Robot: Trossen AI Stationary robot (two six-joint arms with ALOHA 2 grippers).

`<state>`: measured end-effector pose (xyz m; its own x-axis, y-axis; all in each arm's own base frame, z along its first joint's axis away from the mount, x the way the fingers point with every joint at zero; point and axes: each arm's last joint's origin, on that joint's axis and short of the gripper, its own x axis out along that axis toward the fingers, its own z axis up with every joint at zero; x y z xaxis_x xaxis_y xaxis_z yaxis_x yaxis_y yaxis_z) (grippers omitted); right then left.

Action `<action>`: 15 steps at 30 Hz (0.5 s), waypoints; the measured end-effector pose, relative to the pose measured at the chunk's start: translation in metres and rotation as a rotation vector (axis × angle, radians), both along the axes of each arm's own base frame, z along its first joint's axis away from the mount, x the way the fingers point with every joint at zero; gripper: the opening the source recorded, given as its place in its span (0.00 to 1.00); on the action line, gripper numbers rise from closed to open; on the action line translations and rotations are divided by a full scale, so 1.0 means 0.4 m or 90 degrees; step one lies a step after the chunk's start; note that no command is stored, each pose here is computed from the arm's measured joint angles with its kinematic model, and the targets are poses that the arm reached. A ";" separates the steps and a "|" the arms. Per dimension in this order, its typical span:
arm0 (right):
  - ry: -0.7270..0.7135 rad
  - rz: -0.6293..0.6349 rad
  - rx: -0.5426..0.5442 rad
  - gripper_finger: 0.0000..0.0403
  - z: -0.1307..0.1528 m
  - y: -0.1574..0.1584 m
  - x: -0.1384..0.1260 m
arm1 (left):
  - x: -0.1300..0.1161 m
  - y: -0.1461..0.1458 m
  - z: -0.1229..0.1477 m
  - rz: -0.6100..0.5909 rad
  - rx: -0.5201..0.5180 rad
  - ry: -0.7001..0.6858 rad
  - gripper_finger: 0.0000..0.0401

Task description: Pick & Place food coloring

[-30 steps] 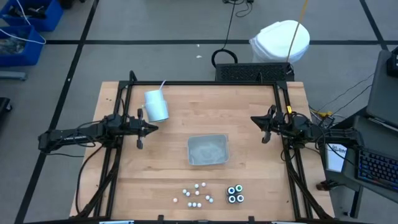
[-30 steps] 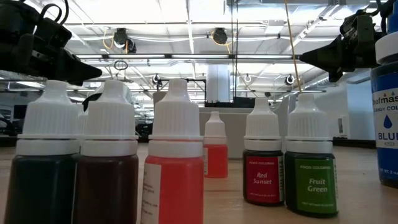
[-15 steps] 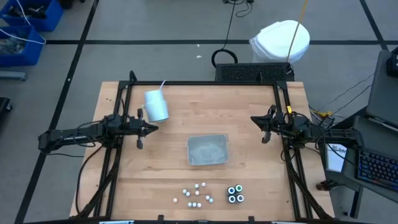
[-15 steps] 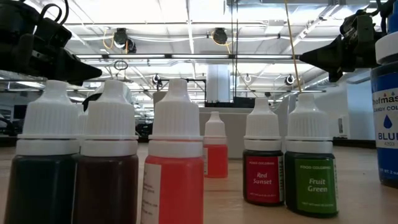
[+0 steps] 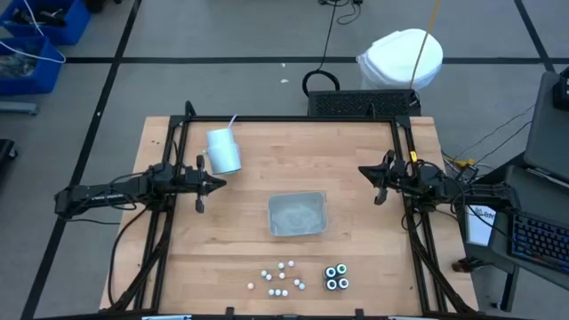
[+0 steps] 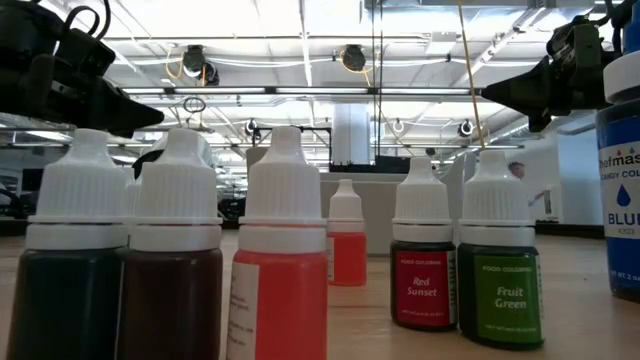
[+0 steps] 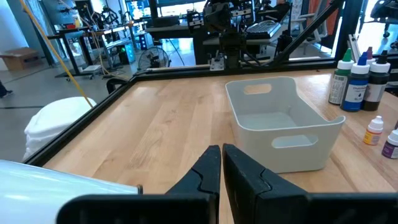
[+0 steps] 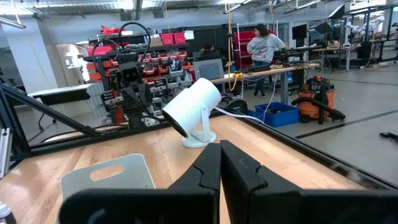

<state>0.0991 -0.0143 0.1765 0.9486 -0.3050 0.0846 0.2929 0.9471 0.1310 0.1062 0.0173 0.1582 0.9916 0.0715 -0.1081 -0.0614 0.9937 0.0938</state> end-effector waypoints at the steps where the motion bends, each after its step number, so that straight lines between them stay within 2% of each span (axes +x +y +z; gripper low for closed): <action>1: 0.000 0.000 0.000 0.00 0.000 0.000 0.000 | 0.000 0.000 0.000 0.000 0.000 0.000 0.06; 15: 0.000 0.000 0.000 0.00 0.000 0.000 0.000 | 0.000 0.000 0.000 0.002 -0.016 -0.002 0.06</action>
<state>0.0992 -0.0143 0.1765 0.9486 -0.3050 0.0845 0.2928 0.9472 0.1309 0.1062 0.0173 0.1582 0.9916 0.0714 -0.1076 -0.0643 0.9956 0.0682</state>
